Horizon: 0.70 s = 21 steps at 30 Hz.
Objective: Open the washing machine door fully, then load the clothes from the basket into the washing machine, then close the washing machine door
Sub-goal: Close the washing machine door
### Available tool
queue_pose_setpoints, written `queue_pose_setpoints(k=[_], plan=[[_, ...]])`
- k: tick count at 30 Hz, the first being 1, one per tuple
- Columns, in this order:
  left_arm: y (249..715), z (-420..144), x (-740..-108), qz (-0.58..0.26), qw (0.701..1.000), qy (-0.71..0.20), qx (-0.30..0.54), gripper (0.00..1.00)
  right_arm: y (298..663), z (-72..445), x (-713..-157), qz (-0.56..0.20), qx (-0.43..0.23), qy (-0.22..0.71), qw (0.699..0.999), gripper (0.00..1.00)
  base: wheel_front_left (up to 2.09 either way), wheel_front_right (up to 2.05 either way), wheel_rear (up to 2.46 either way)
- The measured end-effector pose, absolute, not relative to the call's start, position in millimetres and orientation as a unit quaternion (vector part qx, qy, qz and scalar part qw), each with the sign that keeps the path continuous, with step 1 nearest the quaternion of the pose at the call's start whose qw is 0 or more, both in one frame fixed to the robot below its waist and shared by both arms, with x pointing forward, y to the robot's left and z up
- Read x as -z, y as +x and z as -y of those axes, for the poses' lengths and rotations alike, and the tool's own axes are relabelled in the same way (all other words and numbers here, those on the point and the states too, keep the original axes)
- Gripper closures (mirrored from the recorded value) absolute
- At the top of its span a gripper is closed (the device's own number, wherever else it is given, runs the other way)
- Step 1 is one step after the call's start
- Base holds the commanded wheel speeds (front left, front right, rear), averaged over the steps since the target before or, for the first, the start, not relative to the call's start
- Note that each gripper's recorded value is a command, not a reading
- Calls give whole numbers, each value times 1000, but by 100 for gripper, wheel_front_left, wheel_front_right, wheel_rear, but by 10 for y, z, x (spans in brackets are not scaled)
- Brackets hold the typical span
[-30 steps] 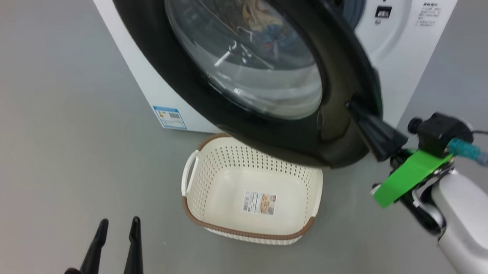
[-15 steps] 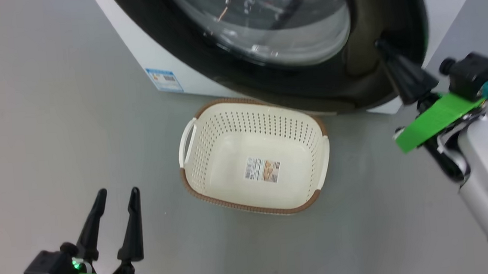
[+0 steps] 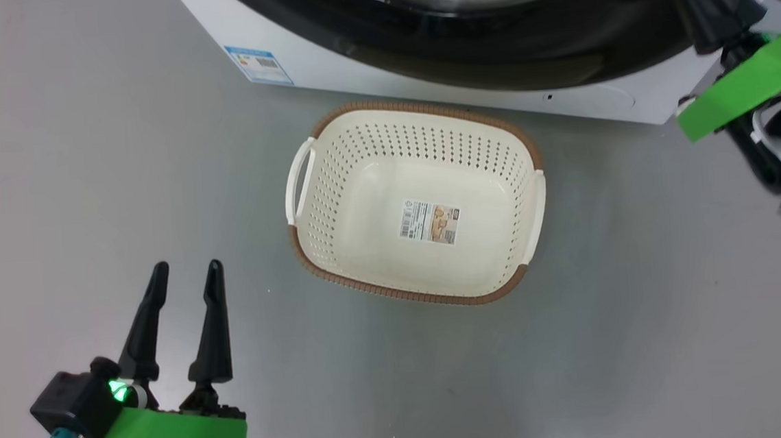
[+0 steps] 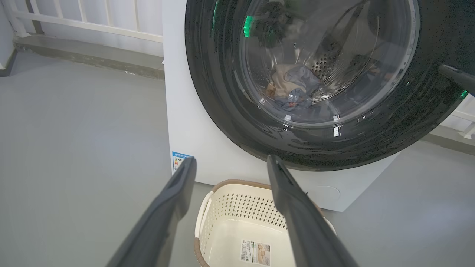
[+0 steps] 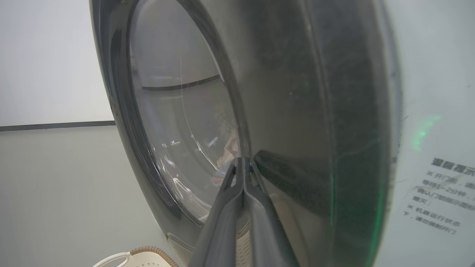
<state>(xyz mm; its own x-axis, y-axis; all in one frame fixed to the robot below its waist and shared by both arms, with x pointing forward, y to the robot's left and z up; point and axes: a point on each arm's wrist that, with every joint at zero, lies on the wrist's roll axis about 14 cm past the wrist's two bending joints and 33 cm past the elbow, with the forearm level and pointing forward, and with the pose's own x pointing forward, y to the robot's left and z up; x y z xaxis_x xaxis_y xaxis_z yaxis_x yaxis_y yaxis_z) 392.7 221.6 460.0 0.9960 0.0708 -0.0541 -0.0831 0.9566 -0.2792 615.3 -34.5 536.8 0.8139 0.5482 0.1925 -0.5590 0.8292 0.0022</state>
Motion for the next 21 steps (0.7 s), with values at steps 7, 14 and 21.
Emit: queue_pose_setpoints(k=[7, 14, 21], plan=[[3980, -2232, -4519, -31, 989, -140, -42, 0, 6391, 393, -5384, 100, -278, 22, 955, 100, 0, 0, 0], [3978, -2247, -4504, -33, 988, -141, -45, 0, 6539, 482, -5417, 103, -258, 13, 960, 100, 0, 0, 0], [3966, -2254, -4572, -24, 989, -141, -45, 0, 6543, 516, -5448, 100, -242, 14, 965, 100, 0, 0, 0]])
